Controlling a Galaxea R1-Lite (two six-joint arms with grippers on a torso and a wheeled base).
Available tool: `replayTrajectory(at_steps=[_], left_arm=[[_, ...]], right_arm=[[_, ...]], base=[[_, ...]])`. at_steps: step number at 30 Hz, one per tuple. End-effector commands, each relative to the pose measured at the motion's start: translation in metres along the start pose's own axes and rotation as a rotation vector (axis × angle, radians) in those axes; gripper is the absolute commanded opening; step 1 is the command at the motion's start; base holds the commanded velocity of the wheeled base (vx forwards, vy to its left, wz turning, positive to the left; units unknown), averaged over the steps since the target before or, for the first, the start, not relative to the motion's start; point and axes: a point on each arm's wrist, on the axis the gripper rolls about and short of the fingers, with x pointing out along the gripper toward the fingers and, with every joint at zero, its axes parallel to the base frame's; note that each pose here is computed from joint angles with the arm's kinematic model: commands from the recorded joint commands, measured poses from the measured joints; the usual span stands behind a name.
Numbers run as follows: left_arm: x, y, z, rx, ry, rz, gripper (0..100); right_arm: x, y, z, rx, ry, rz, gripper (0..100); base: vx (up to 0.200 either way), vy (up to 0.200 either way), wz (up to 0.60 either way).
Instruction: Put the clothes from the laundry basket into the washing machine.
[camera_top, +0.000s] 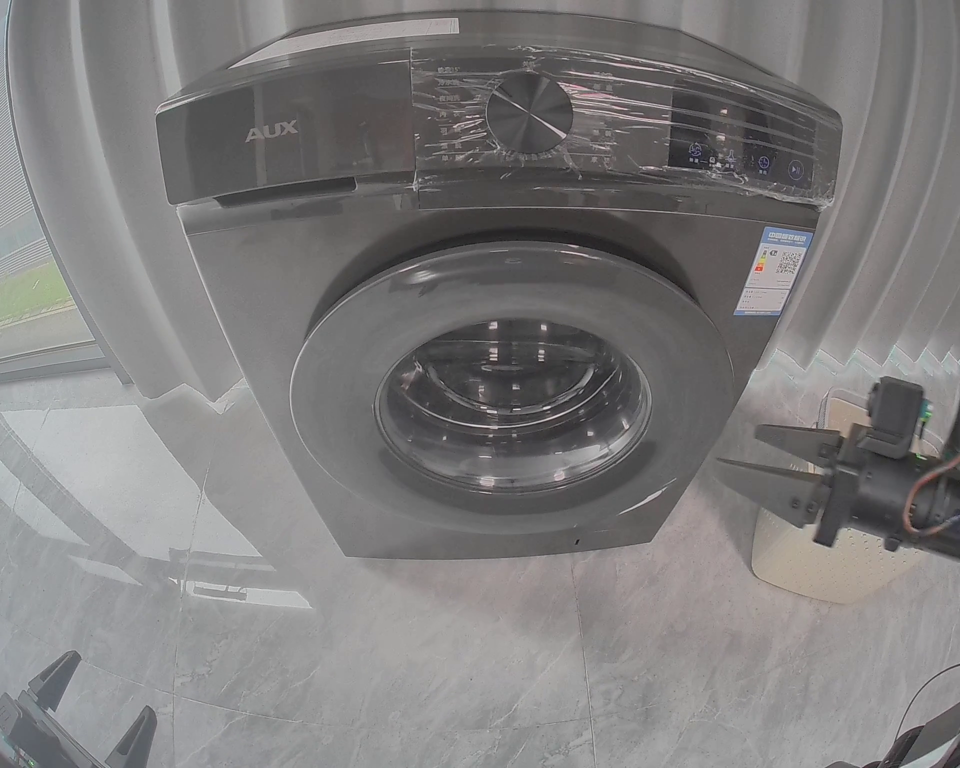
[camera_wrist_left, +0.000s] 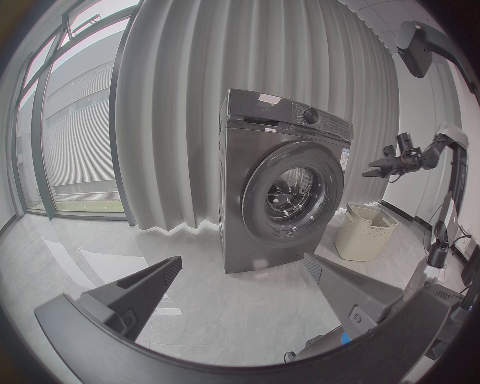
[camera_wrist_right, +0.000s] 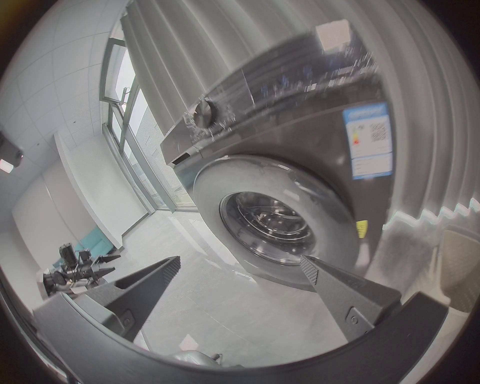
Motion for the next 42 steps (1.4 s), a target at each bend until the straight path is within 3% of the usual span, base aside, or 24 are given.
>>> replayTrajectory(at_steps=[1,12,26,31,42], left_arm=[[0.002,0.0,-0.005,0.002,0.021,-0.001,100],[0.002,0.0,-0.005,-0.001,0.021,-0.001,100],[0.002,0.0,-0.005,0.002,0.021,-0.001,100],[0.002,0.0,-0.005,0.002,0.021,-0.001,100],[0.002,0.0,-0.005,0.002,0.021,-0.001,100]], right_arm=[[0.086,-0.001,-0.017,0.091,0.1,0.077,100],[0.089,-0.004,-0.017,0.091,0.065,0.071,100],[0.079,-0.004,-0.007,0.07,-0.044,-0.038,100],[0.071,-0.008,0.006,0.06,-0.101,-0.062,100],[0.066,-0.009,0.012,0.054,-0.141,-0.126,100]], base=[[0.0,0.0,0.0],[0.127,0.0,0.0],[0.0,0.0,0.0],[0.0,0.0,0.0],[0.0,0.0,0.0]])
